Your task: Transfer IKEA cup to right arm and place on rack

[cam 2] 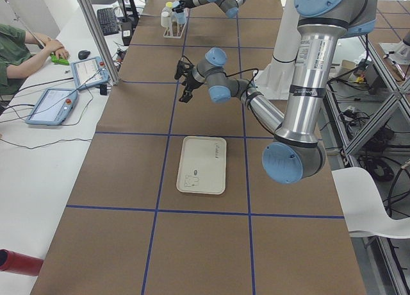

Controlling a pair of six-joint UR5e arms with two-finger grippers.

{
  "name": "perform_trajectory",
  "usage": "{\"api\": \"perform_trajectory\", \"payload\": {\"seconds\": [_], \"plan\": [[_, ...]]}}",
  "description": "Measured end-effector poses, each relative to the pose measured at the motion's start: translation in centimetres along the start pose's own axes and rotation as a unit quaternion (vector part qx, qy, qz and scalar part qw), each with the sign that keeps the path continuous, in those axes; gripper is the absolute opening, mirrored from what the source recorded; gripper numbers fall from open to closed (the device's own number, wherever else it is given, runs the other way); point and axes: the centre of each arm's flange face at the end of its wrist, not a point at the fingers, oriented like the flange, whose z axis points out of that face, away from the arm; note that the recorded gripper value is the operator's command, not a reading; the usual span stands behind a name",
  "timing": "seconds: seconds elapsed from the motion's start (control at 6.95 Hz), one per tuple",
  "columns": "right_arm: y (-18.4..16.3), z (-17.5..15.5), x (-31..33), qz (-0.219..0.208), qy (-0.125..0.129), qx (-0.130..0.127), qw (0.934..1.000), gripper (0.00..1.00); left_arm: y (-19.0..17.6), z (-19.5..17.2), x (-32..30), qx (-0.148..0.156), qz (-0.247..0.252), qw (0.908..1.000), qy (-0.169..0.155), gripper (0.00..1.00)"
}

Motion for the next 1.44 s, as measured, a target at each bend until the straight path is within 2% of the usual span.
{"api": "perform_trajectory", "payload": {"seconds": [1.44], "plan": [[2.4,1.6,-0.6,-0.017,0.009,-0.013,0.9997,0.0,0.1,0.2,-0.2,-0.002,-0.001,1.0,-0.002,1.0]]}}
